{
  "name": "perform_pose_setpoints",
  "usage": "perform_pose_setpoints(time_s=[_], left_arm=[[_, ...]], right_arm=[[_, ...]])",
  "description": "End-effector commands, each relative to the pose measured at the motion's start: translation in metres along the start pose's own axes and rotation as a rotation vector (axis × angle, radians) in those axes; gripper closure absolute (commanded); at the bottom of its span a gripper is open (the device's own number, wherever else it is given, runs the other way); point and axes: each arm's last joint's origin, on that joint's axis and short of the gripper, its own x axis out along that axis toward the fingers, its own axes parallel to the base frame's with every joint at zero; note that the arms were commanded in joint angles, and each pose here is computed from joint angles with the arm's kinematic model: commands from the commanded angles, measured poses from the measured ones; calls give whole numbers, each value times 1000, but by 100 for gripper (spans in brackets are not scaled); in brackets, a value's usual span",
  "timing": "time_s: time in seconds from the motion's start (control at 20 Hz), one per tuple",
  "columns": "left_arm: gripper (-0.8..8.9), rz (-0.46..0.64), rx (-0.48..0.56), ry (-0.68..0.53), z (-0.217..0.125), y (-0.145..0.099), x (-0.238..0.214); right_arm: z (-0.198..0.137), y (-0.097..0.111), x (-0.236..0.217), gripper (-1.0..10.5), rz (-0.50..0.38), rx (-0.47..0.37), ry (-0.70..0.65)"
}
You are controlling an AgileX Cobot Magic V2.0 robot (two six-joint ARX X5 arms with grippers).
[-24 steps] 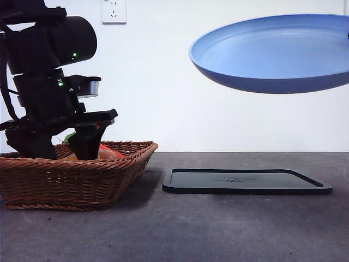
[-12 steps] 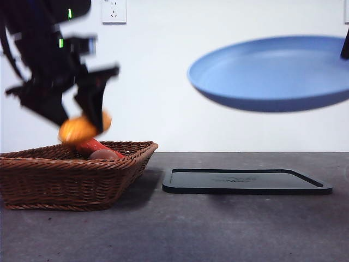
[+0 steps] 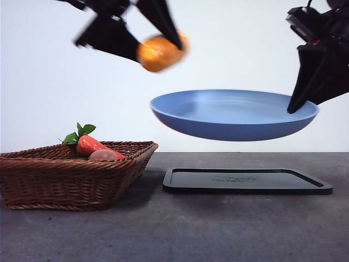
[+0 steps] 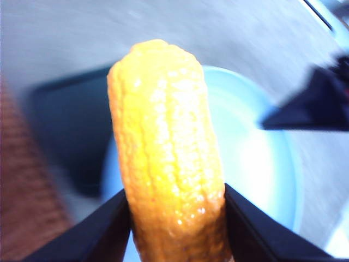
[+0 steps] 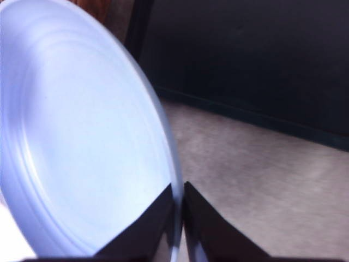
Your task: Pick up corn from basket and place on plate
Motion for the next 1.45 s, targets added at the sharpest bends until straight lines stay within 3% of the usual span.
perform_pose_setpoints(time_s=[0.05, 0.5, 0.7, 0.95, 1.45], left_arm=[[632, -30, 36, 23, -2, -9, 22], [630, -40, 77, 176, -28, -17, 67], [498, -52, 112, 186, -30, -22, 67], [484, -50, 111, 193, -31, -22, 67], [484, -73, 145, 107, 17, -42, 27]], right_arm=[[5, 6, 4, 945, 24, -3, 3], [5, 9, 6, 945, 31, -20, 5], [6, 9, 6, 945, 31, -20, 5], [5, 9, 6, 945, 31, -19, 7], [7, 7, 8, 945, -7, -18, 0]])
